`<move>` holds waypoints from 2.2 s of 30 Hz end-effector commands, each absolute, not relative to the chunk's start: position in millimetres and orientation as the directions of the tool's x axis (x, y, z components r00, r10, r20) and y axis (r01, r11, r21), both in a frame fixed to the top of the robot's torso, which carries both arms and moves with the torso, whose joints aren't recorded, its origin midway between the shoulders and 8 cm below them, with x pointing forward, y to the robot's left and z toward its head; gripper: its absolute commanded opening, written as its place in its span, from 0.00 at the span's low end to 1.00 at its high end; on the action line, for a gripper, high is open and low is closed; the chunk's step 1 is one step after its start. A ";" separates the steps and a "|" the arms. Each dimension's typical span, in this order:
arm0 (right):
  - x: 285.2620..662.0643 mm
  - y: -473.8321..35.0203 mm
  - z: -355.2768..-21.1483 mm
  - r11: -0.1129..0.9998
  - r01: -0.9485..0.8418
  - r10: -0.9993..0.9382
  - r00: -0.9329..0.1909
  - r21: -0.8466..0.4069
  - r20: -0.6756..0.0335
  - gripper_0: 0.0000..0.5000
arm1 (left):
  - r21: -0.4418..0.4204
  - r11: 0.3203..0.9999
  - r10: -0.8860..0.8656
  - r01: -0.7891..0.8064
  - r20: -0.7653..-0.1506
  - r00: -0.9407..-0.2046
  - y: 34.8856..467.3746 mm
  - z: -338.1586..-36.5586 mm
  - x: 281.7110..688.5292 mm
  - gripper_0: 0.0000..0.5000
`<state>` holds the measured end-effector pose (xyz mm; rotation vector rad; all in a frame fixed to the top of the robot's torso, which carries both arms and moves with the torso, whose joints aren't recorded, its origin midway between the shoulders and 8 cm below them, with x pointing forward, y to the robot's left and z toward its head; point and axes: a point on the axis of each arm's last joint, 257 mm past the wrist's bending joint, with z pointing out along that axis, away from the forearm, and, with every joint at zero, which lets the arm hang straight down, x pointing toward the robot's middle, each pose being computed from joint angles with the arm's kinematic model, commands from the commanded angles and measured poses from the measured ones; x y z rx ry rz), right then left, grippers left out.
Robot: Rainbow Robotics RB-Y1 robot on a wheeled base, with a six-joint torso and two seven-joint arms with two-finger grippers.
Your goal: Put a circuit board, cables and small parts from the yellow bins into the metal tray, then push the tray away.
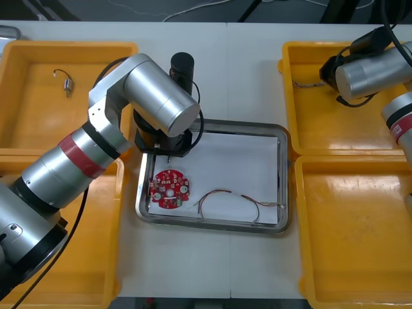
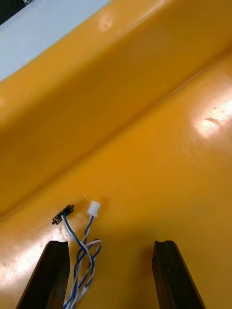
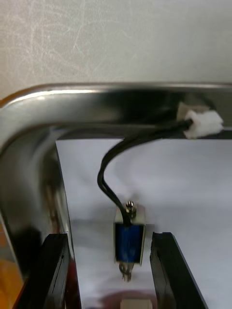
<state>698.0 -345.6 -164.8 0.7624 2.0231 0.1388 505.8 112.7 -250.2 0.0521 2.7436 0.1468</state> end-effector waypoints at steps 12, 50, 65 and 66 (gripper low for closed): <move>709.1 -302.0 -158.6 0.828 0.410 0.539 -0.396 0.382 -0.744 1.00 | 0.024 0.992 0.122 0.123 -0.395 -0.911 107.5 -188.3 484.4 0.98; 679.8 -308.8 -144.8 0.902 0.369 0.411 -0.574 0.225 -0.708 0.00 | -0.004 0.986 -0.135 -0.164 -0.587 -0.798 315.3 -65.7 515.4 1.00; 642.3 -316.4 -139.1 0.953 0.279 0.290 -0.729 0.118 -0.620 0.00 | -0.061 0.958 -0.245 -0.280 -0.684 -0.688 386.7 -56.0 564.3 1.00; 640.1 -318.3 -137.9 0.958 0.263 0.275 -0.739 0.112 -0.615 0.00 | -0.054 0.956 -0.245 -0.289 -0.692 -0.679 391.4 -55.2 566.7 1.00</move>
